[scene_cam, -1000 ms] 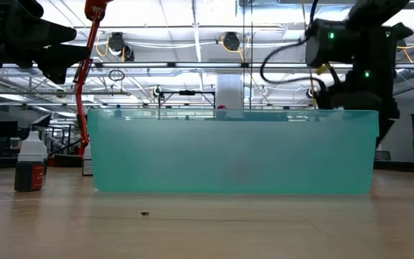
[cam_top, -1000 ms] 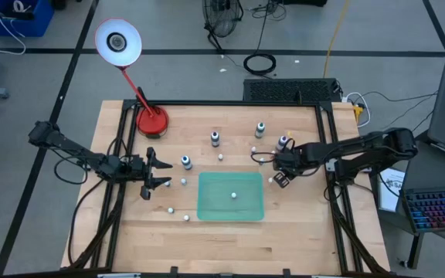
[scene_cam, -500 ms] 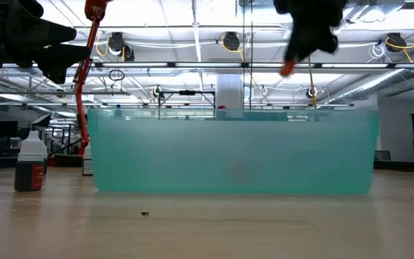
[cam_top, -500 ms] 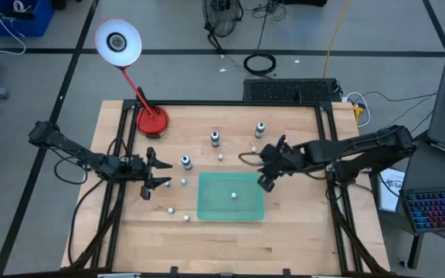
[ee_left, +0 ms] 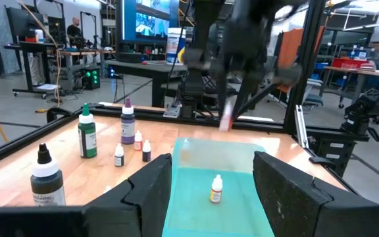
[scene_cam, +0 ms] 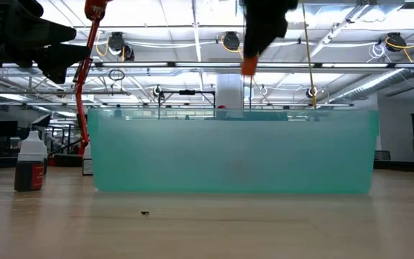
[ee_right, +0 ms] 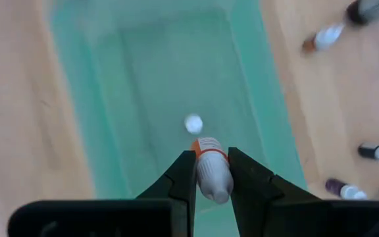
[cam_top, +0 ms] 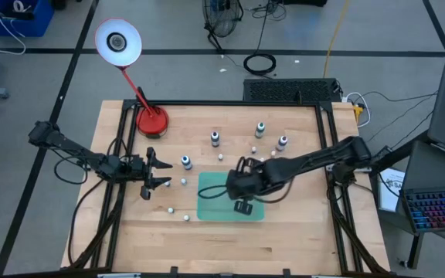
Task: Pick & Place food coloring
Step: Put the small yellow food coloring bottle into the green bin
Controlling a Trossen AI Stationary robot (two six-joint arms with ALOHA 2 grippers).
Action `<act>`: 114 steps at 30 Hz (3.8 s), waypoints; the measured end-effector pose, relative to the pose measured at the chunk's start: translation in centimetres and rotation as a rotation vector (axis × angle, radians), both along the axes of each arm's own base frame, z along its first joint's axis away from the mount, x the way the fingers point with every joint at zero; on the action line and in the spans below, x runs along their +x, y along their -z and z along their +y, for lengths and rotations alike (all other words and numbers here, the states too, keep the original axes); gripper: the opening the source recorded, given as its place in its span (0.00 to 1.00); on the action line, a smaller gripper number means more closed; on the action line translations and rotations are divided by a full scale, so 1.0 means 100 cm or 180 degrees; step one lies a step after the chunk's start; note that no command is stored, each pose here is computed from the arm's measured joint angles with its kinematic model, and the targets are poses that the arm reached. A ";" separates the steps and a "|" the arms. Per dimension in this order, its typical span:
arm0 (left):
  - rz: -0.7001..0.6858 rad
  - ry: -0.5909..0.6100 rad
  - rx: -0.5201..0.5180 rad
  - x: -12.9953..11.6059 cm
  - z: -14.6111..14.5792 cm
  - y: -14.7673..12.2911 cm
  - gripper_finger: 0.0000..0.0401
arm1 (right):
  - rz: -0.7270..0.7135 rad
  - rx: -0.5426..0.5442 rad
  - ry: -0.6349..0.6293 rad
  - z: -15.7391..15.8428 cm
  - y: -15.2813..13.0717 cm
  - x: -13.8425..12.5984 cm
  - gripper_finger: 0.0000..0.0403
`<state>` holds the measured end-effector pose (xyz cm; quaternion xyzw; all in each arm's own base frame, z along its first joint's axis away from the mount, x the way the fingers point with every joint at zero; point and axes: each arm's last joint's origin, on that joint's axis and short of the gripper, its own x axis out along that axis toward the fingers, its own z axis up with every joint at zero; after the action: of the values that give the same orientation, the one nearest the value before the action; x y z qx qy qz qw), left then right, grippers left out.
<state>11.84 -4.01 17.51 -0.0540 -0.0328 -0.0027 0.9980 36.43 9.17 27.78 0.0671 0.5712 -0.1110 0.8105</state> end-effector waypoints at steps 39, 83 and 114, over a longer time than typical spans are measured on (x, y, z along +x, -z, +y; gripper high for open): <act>0.0000 0.0000 0.0000 0.000 0.000 0.000 0.53 | 0.0366 0.0134 0.0248 -0.017 0.087 -0.006 0.34; -0.0001 0.0000 0.0000 0.000 0.000 0.000 0.53 | 0.0619 0.0082 0.0914 -0.059 0.089 -0.104 0.32; 0.0000 0.0001 0.0000 0.000 0.000 0.000 0.53 | 0.0499 0.0078 0.0860 -0.061 0.099 -0.104 0.54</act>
<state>11.84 -4.01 17.51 -0.0540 -0.0328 -0.0028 0.9980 26.03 3.09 17.83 0.1443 0.6197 -0.2170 0.7403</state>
